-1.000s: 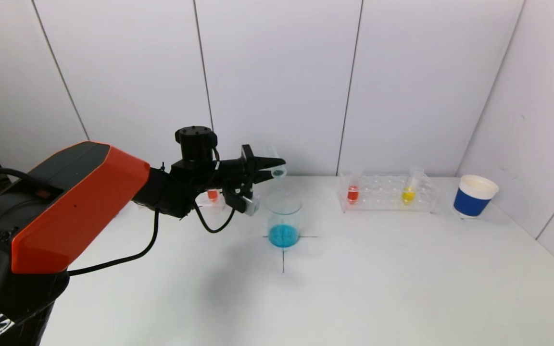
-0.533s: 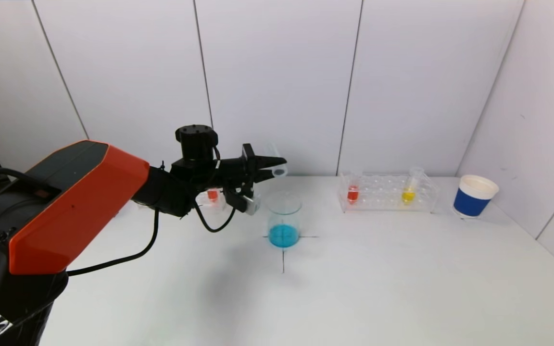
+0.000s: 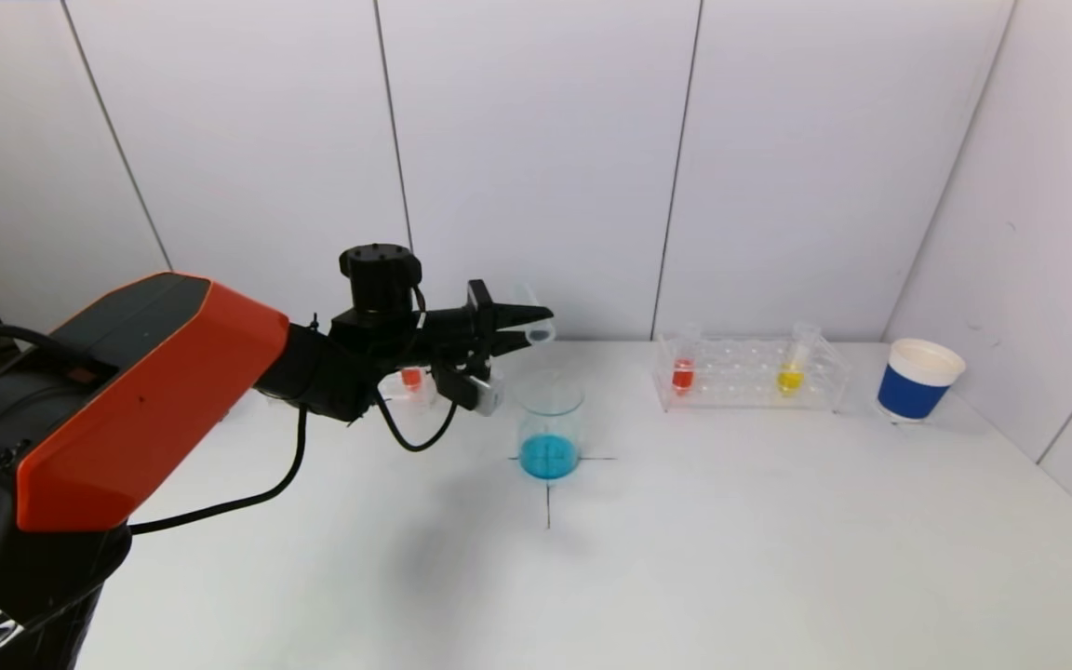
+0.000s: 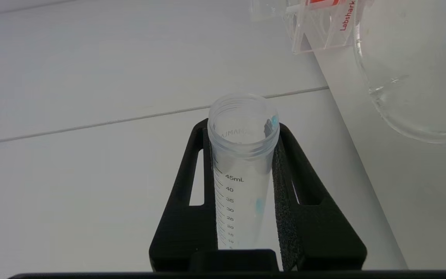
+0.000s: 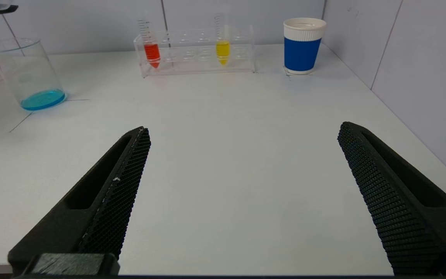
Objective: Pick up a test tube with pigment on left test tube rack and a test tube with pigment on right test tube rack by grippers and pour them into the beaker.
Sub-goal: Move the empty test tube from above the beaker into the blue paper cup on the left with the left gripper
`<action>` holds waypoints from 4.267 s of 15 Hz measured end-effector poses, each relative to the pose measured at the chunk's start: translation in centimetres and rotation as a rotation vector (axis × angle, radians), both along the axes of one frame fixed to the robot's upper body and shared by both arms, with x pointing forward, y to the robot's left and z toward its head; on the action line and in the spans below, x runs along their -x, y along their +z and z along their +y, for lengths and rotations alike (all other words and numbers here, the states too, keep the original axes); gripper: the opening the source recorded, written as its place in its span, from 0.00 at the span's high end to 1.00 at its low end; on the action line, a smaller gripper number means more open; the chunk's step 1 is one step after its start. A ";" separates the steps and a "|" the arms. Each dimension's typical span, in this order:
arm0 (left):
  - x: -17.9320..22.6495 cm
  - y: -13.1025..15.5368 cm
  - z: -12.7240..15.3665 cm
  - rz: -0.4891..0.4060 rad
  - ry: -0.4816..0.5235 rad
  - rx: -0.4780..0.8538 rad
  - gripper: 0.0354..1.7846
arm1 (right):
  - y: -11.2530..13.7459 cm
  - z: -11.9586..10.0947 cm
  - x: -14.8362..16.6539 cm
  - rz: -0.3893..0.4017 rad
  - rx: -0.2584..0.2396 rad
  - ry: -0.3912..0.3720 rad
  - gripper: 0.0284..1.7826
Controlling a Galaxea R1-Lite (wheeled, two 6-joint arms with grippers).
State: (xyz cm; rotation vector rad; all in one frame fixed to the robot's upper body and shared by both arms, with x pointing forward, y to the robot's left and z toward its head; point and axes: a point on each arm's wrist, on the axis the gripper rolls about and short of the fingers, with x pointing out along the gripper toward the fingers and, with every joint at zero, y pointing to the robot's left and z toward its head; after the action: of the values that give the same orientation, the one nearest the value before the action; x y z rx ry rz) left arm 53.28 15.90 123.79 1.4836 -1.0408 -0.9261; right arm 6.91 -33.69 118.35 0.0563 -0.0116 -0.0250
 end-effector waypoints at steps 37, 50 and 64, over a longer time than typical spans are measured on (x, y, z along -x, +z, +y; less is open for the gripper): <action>2.6 20.6 16.6 0.379 1.166 1.614 0.77 | 0.0 0.0 0.0 0.000 0.000 -0.001 0.01; 3.4 18.2 26.0 0.514 1.196 1.662 0.77 | 0.0 0.0 0.0 0.000 0.000 0.000 0.01; 3.7 12.9 26.3 0.682 1.309 1.675 0.77 | 0.0 0.0 0.0 0.000 0.000 0.000 0.01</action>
State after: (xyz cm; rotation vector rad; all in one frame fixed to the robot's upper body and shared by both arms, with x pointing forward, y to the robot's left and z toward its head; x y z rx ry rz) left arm 49.56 42.15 136.65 0.0827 0.0381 0.4638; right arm 6.91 -33.69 118.35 0.0563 -0.0116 -0.0254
